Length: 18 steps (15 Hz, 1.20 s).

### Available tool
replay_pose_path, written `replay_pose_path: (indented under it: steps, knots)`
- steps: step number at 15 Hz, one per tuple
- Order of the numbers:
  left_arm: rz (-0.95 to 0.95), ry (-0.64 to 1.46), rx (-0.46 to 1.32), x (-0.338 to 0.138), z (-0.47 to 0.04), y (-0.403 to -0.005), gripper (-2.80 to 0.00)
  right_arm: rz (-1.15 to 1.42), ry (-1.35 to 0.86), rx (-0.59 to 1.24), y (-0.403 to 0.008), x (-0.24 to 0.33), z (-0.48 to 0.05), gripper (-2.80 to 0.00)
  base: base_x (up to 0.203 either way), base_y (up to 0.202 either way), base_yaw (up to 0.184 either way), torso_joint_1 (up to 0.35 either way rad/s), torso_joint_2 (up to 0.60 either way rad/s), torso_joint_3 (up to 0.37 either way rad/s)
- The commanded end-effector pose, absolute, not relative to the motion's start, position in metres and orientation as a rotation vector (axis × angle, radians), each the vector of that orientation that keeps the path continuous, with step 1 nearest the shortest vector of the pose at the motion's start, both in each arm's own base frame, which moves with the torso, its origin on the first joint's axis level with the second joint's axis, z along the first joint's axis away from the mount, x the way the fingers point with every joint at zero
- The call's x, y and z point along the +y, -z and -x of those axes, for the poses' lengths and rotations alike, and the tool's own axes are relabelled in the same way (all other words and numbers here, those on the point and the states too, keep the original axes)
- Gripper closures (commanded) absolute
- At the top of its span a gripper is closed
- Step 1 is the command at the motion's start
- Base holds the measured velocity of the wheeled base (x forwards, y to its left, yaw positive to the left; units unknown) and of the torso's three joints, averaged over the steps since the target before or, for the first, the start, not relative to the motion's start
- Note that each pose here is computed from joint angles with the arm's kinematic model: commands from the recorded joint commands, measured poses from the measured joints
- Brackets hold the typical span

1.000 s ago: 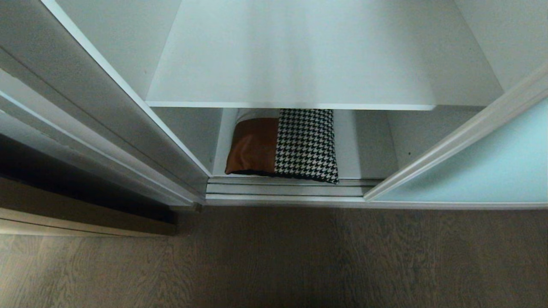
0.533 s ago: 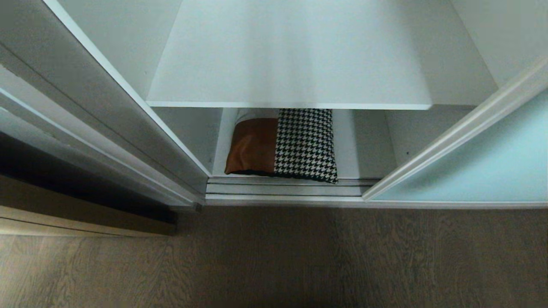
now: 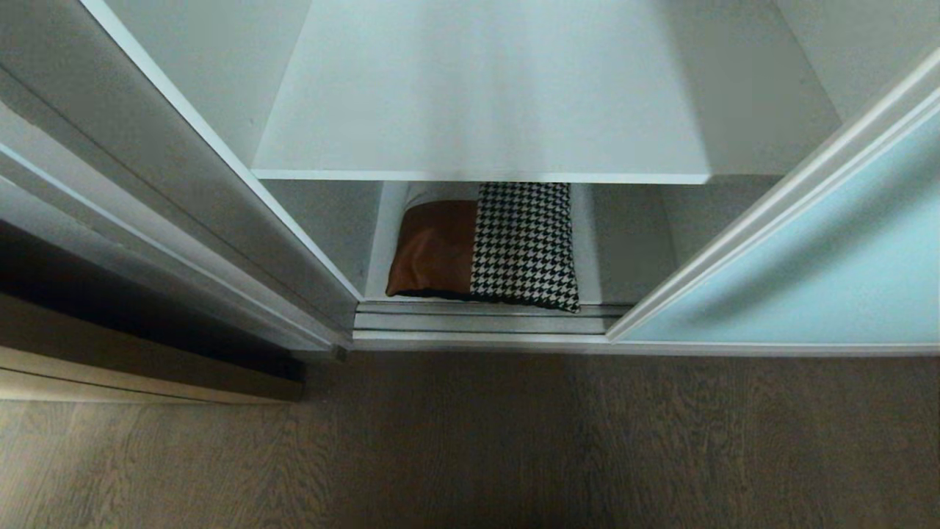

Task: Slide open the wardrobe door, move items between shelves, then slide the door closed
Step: Close the door

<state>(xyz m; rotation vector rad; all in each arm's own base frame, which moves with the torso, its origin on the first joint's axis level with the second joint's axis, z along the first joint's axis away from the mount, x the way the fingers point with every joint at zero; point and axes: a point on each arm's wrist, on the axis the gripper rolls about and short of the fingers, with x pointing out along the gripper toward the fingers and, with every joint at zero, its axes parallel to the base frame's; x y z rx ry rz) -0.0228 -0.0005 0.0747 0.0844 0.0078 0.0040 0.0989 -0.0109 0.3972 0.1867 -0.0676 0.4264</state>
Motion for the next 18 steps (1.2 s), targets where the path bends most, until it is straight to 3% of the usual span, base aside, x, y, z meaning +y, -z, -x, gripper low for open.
replay_pose_path:
  steps: [1,10,18]
  knots:
    - [-0.084,-0.004,0.011,-0.001,0.023,-0.074,0.00,-0.185,-0.463,-0.062,-0.396,-0.006,-0.092,0.00,0.000,0.000,0.000,0.000,0.00,0.000]
    - [-0.084,-0.004,0.011,-0.001,0.023,-0.074,0.00,-0.145,-0.658,0.006,-0.389,0.015,-0.118,0.00,0.000,0.000,0.000,0.000,0.00,0.000]
    - [-0.084,-0.004,0.009,-0.001,0.023,-0.074,0.00,-0.072,-0.758,-0.041,-0.395,0.040,-0.151,0.00,0.000,0.000,0.000,0.000,0.00,0.000]
